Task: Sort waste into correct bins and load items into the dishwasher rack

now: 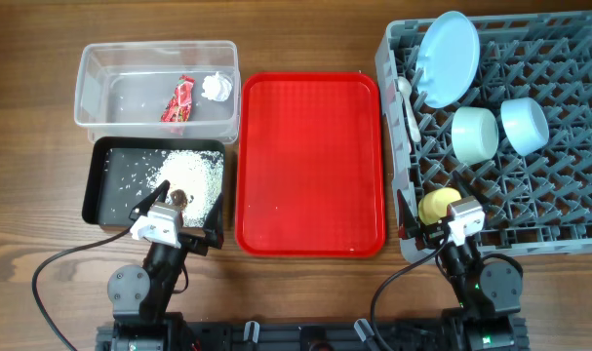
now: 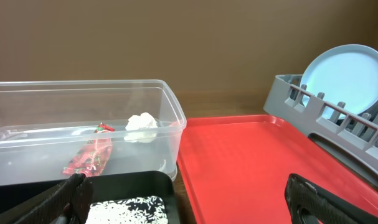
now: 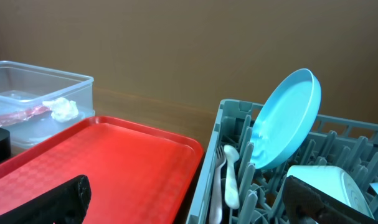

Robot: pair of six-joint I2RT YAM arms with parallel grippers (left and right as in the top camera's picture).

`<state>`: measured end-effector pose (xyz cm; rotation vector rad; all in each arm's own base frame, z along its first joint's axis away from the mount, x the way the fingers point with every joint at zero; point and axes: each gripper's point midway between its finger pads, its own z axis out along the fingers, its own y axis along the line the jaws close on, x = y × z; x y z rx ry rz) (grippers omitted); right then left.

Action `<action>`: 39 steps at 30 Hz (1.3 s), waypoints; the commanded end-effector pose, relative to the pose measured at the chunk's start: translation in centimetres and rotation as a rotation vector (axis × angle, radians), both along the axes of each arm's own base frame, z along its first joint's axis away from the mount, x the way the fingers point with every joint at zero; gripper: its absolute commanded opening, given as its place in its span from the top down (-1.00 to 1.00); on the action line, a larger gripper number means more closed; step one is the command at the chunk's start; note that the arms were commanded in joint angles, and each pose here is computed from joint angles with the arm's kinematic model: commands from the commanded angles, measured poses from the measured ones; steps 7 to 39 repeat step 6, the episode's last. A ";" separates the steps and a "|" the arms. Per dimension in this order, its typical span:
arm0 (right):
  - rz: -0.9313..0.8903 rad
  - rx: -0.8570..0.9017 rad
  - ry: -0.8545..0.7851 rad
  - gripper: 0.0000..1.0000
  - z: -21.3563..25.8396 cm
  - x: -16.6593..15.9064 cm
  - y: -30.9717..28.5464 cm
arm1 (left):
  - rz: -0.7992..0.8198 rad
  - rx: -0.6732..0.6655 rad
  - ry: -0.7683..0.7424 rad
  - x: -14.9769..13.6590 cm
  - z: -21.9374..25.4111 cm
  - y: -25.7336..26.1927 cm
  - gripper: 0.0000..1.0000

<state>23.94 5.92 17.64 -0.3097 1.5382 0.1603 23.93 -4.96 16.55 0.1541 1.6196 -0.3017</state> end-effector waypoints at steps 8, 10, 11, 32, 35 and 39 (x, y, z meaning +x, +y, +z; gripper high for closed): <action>0.001 -0.008 -0.018 -0.99 0.3 -0.1 0.0 | 0.005 0.015 -0.009 0.0 -0.1 0.1 -1.00; 0.001 -0.008 -0.018 -0.99 0.3 -0.1 0.0 | 0.005 0.015 -0.009 0.0 -0.1 0.1 -1.00; 0.001 -0.008 -0.018 -0.99 0.3 -0.1 0.0 | 0.005 0.015 -0.009 0.0 -0.1 0.1 -1.00; 0.001 -0.008 -0.018 -0.99 0.3 -0.1 0.0 | 0.005 0.015 -0.009 0.0 -0.1 0.1 -1.00; 0.001 -0.008 -0.018 -0.99 0.3 -0.1 0.0 | 0.005 0.015 -0.009 0.0 -0.1 0.1 -1.00; 0.001 -0.008 -0.018 -0.99 0.3 -0.1 0.0 | 0.005 0.015 -0.009 0.0 -0.1 0.1 -1.00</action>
